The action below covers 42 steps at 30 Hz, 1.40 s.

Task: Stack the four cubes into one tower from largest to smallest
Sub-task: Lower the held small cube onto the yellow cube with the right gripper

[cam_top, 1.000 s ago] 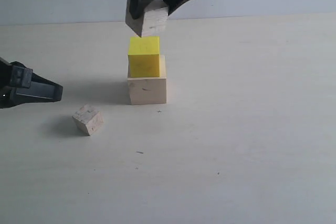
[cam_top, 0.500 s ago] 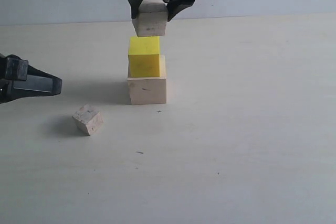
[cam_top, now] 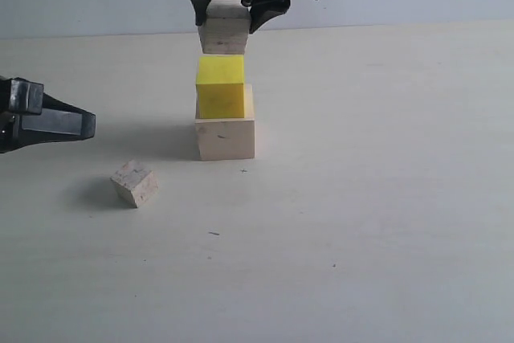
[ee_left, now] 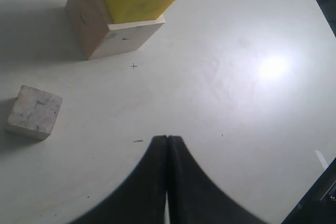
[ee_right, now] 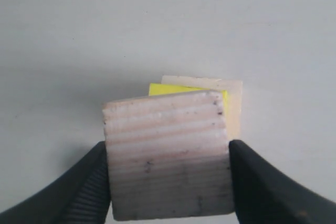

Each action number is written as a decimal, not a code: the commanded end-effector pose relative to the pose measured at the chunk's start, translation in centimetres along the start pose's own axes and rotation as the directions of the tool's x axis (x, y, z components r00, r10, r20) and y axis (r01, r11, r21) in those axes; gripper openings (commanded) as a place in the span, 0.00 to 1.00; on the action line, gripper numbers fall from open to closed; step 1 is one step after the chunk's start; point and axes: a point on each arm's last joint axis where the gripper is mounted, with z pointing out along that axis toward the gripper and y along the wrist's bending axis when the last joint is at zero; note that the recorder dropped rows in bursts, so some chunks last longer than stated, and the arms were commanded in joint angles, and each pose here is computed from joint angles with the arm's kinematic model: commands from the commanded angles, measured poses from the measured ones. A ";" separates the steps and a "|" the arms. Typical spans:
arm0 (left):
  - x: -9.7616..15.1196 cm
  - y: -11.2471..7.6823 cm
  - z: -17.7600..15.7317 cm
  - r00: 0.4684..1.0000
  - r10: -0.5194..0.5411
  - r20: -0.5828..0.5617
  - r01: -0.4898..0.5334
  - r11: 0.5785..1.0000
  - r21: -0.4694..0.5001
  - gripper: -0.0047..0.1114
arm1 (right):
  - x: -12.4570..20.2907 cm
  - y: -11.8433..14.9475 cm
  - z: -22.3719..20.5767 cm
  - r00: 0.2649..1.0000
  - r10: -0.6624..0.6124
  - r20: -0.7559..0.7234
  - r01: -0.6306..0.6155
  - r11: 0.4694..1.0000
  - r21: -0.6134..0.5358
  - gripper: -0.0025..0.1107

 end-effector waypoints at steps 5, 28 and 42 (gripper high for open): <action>0.0 -0.2 -0.1 1.000 -0.005 0.013 0.005 1.000 0.007 0.04 | 0.1 0.6 1.6 1.000 -0.001 -0.004 0.001 1.000 -0.010 0.02; 0.2 -0.5 -0.1 1.000 -0.004 -0.004 0.004 1.000 0.027 0.04 | 0.7 0.6 2.7 1.000 0.007 -0.006 -0.006 0.997 0.076 0.02; 0.2 -0.4 -0.1 1.000 -0.004 -0.003 0.004 1.000 0.025 0.04 | 0.7 0.8 3.2 1.000 0.014 -0.005 -0.014 0.998 0.058 0.02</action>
